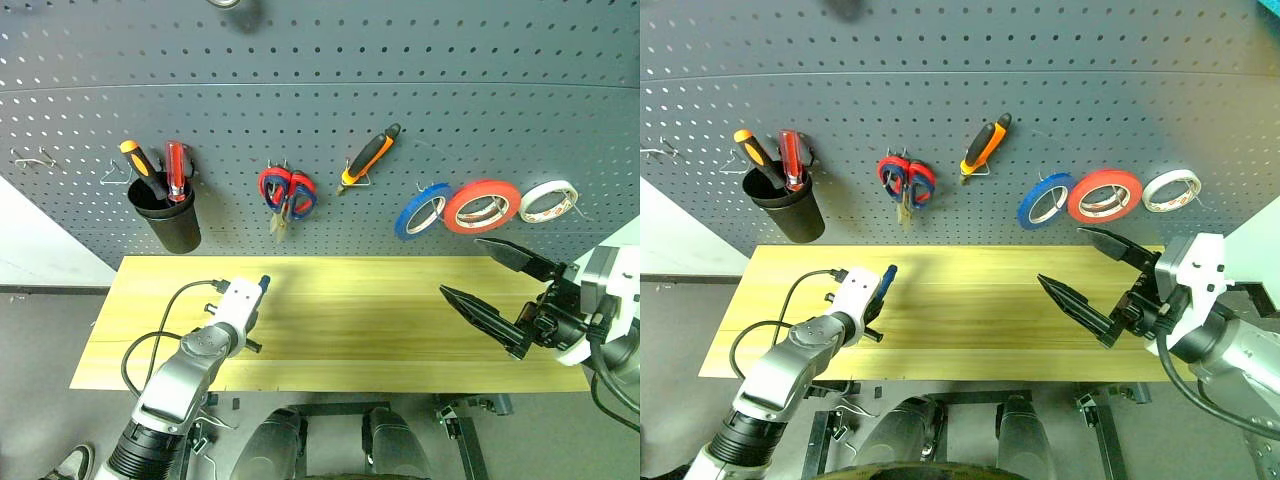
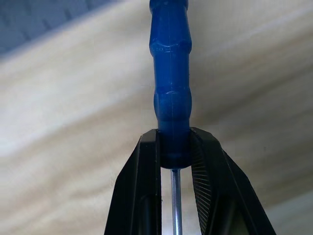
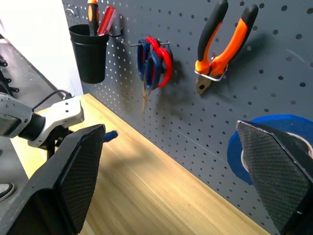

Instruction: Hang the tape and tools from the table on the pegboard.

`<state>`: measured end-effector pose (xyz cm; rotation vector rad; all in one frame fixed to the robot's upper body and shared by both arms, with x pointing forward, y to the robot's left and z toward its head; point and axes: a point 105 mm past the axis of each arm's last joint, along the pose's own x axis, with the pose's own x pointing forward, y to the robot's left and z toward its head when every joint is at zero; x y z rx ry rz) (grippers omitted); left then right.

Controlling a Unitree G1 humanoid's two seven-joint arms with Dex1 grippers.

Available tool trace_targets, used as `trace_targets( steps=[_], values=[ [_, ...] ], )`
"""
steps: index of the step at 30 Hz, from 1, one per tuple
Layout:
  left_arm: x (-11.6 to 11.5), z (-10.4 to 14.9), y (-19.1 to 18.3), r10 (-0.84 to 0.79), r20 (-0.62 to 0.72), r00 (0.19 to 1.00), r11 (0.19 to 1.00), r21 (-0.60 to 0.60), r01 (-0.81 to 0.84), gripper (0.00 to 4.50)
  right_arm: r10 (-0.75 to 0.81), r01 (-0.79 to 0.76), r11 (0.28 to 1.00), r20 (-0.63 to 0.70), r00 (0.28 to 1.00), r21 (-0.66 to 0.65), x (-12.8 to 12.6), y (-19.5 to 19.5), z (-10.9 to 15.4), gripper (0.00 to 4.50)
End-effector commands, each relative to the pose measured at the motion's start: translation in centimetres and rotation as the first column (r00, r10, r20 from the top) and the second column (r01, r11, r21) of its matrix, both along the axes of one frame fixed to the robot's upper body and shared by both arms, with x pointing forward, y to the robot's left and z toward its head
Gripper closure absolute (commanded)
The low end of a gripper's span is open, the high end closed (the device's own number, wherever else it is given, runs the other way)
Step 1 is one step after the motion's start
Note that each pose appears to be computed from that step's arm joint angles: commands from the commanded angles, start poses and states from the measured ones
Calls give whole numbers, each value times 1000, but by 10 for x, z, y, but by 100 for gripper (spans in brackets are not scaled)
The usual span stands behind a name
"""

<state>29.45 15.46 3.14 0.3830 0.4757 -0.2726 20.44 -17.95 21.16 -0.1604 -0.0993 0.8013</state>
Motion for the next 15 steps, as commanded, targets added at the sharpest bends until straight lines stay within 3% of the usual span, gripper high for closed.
trace_targets(
  steps=[1,7,15],
  values=[
    [8,31,-8,-55,219,974,998,43,46,403,11,-11,1000,37,999,-4,1,1,6,0],
    [7,54,-12,-87,429,899,996,62,67,403,15,-14,1000,47,999,-10,3,0,9,0],
    [-3,56,-9,-153,550,821,986,136,93,403,17,-16,1000,58,998,-18,6,-2,10,0]
  ],
)
